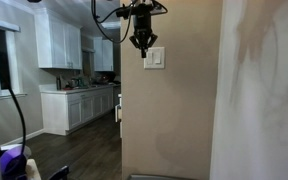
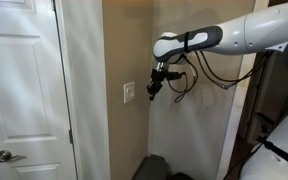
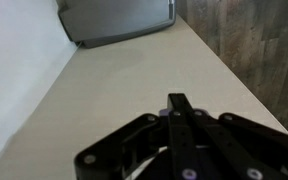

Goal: Flip the left light switch on the wall

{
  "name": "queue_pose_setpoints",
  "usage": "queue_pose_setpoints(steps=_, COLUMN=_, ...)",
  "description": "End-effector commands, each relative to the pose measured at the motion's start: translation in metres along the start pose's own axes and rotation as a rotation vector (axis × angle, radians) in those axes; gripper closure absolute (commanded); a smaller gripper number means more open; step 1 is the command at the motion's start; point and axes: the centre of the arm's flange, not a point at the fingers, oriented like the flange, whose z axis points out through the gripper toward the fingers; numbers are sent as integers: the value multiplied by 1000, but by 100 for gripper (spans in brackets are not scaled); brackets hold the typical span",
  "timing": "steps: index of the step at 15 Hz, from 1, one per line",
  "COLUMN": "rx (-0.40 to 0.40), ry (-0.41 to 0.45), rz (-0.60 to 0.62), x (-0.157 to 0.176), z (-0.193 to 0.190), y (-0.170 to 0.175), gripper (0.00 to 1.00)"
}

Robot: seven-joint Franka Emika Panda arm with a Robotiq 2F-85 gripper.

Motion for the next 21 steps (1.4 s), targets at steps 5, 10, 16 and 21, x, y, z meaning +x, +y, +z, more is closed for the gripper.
queue_pose_setpoints(steps=5, rx=-24, ry=88, rz=-81, x=57, z=10, y=-21, gripper=100)
queue_pose_setpoints(steps=10, rx=-31, ry=181, rz=-89, x=70, z=12, y=-33, gripper=100)
queue_pose_setpoints(steps=16, rx=-61, ry=292, rz=-53, x=80, z=10, y=-33, gripper=100)
queue_pose_setpoints(steps=21, rx=-38, ry=345, rz=27, x=84, z=11, y=-31, gripper=100)
